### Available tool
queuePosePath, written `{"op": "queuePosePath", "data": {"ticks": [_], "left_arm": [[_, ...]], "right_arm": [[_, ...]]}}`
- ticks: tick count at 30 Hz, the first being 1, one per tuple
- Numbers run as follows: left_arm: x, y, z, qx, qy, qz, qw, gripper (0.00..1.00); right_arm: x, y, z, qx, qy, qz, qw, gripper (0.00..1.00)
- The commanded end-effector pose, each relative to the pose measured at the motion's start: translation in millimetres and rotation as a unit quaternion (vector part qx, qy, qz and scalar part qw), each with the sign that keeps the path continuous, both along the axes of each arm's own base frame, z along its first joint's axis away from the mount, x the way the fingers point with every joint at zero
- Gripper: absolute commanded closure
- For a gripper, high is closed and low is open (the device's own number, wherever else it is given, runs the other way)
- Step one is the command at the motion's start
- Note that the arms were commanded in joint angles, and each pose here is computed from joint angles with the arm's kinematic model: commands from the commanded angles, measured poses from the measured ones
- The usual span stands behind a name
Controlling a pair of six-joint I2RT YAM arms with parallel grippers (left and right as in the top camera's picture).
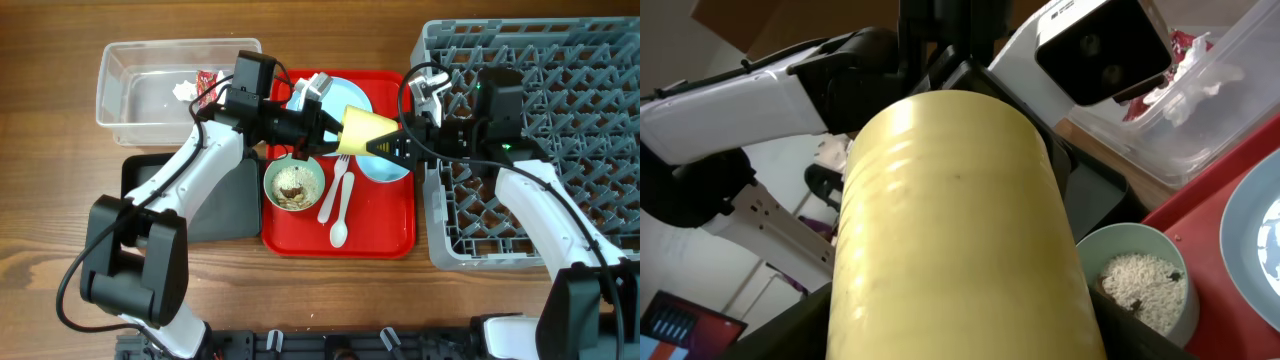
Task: Sort waste into correct bins and load items into the dishwasher rack
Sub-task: 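Hand the yellow cup from the left gripper to the right gripper, then carry the yellow cup with the right gripper into the dish rack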
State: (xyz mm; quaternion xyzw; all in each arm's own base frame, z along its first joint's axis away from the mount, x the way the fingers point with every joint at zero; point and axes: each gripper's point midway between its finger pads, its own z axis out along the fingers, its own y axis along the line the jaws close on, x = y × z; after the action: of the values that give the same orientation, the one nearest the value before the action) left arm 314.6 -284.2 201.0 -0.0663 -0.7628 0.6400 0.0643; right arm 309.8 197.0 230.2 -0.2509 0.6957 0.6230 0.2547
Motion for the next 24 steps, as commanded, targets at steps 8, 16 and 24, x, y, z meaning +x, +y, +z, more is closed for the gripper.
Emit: {"op": "queuePosePath", "data": {"ticks": [8, 16, 24], "left_arm": [[-0.7, -2.7, -1.9, 0.007, 0.006, 0.001, 1.0, 0.96], [-0.6, -2.7, -1.9, 0.007, 0.005, 0.001, 1.0, 0.96], [29.1, 10.9, -50.0, 0.142, -0.023, 0.096, 0.985, 0.7]], "right_arm": [[0.4, 2.9, 9.0, 0.01, -0.007, 0.012, 1.0, 0.36], [0.5, 2.9, 8.8, 0.01, -0.006, 0.012, 1.0, 0.47], [18.3, -0.8, -10.2, -0.036, 0.015, -0.049, 0.998, 0.61]]}}
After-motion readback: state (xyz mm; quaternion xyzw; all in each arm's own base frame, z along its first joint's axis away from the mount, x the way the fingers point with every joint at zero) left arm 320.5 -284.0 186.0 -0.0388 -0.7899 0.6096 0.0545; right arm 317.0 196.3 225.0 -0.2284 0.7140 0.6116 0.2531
